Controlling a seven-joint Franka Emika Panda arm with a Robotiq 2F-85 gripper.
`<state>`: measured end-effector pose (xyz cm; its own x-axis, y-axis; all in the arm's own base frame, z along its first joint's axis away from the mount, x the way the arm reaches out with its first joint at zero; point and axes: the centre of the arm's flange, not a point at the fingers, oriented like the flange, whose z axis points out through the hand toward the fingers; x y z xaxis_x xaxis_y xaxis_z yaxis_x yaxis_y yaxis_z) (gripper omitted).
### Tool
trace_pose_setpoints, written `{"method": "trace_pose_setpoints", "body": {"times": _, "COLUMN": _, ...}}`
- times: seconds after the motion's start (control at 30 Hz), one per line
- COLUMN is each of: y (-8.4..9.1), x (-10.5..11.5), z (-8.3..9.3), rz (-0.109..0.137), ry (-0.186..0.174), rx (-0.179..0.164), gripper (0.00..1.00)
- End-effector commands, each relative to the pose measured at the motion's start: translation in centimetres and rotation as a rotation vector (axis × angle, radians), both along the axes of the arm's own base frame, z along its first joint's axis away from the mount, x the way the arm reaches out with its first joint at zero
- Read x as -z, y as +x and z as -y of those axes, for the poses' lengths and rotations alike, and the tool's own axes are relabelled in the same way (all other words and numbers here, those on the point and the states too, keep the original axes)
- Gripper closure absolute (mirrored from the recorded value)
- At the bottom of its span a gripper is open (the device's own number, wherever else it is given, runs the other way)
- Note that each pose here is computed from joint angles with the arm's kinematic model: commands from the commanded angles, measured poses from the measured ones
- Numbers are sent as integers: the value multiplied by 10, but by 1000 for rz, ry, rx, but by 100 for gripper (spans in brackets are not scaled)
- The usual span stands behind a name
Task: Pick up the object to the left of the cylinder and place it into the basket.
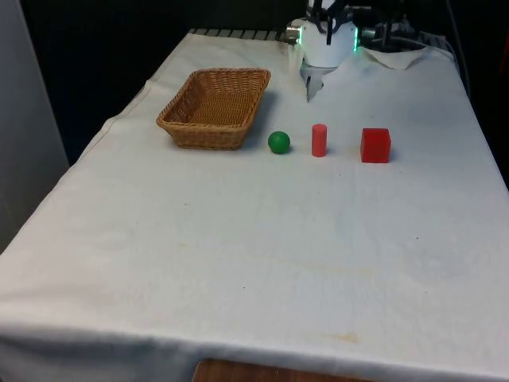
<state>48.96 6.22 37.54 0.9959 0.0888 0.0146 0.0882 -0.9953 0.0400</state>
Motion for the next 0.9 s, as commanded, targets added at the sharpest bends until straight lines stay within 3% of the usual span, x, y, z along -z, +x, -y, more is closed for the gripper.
{"method": "trace_pose_setpoints", "body": {"times": 0.0, "y": 0, "x": 3, "z": -4, "rz": 9, "ry": 0, "rx": 5, "gripper": 0}}
{"method": "trace_pose_setpoints", "body": {"times": 0.13, "y": -2, "x": 13, "z": -12, "rz": 12, "ry": -5, "rx": 5, "gripper": 0}}
{"method": "trace_pose_setpoints", "body": {"times": 0.17, "y": -2, "x": 13, "z": -10, "rz": 3, "ry": -7, "rx": 3, "gripper": 0}}
{"method": "trace_pose_setpoints", "body": {"times": 0.4, "y": -8, "x": 37, "z": -24, "rz": 22, "ry": -9, "rx": 11, "gripper": 0}}
{"method": "trace_pose_setpoints", "body": {"times": 0.43, "y": -7, "x": 34, "z": -22, "rz": 12, "ry": -11, "rx": 7, "gripper": 0}}
{"method": "trace_pose_setpoints", "body": {"times": 0.5, "y": -10, "x": 46, "z": -27, "rz": 27, "ry": -10, "rx": 13, "gripper": 0}}
{"method": "trace_pose_setpoints", "body": {"times": 0.73, "y": -17, "x": 69, "z": -37, "rz": 41, "ry": -13, "rx": 18, "gripper": 0}}
{"method": "trace_pose_setpoints", "body": {"times": 0.77, "y": -16, "x": 65, "z": -34, "rz": 30, "ry": -14, "rx": 14, "gripper": 0}}
{"method": "trace_pose_setpoints", "body": {"times": 0.87, "y": -19, "x": 77, "z": -40, "rz": 45, "ry": -14, "rx": 19, "gripper": 0}}
